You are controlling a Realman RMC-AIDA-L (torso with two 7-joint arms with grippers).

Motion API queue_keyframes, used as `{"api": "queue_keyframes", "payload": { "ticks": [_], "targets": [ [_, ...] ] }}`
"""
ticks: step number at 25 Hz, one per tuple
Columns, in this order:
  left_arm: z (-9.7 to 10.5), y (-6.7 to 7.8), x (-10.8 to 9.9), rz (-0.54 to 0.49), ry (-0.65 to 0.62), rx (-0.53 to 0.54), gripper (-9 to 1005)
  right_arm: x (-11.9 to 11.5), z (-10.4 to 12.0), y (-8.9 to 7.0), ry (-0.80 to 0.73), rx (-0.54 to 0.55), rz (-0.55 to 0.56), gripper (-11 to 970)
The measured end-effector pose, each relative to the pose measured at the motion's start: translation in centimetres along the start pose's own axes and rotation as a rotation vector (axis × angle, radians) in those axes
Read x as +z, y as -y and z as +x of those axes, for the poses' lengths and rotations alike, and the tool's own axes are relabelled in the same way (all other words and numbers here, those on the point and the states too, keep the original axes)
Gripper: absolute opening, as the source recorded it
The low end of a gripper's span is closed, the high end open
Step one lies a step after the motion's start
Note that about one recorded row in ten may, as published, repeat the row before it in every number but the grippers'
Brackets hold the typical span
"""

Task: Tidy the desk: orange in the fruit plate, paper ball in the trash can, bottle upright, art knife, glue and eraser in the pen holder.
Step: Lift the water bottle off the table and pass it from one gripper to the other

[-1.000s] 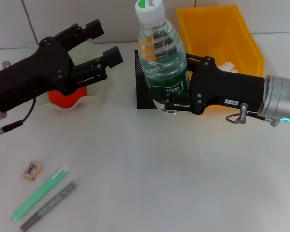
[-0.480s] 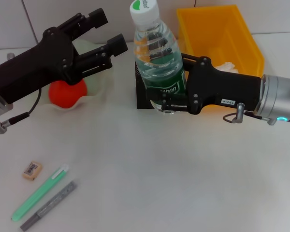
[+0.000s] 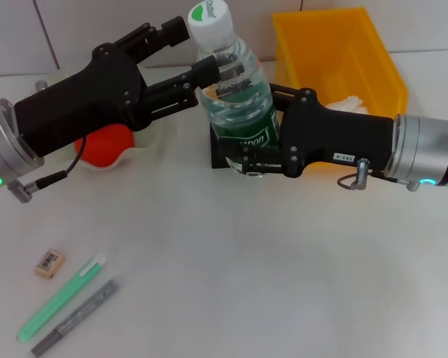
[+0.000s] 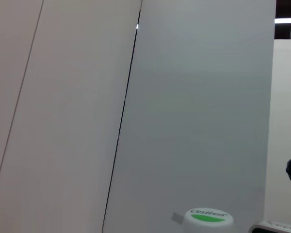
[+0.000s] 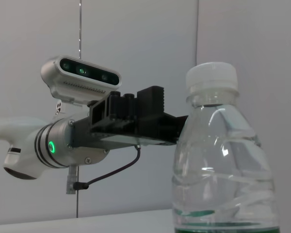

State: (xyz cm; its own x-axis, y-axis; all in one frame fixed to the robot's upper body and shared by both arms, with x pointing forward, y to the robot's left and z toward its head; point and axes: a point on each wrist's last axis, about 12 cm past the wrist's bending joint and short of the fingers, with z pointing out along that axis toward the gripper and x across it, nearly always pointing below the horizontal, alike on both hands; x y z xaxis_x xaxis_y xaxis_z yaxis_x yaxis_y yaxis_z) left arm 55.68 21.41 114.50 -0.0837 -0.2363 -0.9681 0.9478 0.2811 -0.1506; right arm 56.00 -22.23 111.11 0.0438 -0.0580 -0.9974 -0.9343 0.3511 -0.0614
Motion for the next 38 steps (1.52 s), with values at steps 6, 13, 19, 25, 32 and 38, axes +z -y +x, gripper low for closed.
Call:
{"api": "queue_keyframes", "payload": {
  "ticks": [6, 13, 19, 25, 32, 38],
  "targets": [
    [-0.1, -0.1, 0.2, 0.0, -0.001, 0.001, 849, 0.1, 0.0, 0.0, 0.001, 0.0, -0.001, 761],
    [-0.1, -0.2, 0.5, 0.002, 0.001, 0.0, 849, 0.3, 0.0, -0.1, -0.004, -0.001, -0.01, 761],
    [-0.4, -0.3, 0.6, -0.003, 0.026, 0.002, 848, 0.4, 0.1, 0.0, -0.01, 0.0, -0.006, 761],
    [-0.3, -0.3, 1.0, 0.007, 0.02, 0.007, 848, 0.6, 0.1, -0.2, -0.005, 0.004, -0.009, 761],
    [-0.3, -0.2, 1.2, 0.011, 0.023, 0.004, 848, 0.6, 0.1, -0.2, -0.005, 0.003, -0.009, 761],
    [-0.3, -0.2, 1.2, 0.011, 0.025, 0.003, 848, 0.6, 0.2, -0.2, -0.006, 0.009, -0.01, 761]
  ]
}}
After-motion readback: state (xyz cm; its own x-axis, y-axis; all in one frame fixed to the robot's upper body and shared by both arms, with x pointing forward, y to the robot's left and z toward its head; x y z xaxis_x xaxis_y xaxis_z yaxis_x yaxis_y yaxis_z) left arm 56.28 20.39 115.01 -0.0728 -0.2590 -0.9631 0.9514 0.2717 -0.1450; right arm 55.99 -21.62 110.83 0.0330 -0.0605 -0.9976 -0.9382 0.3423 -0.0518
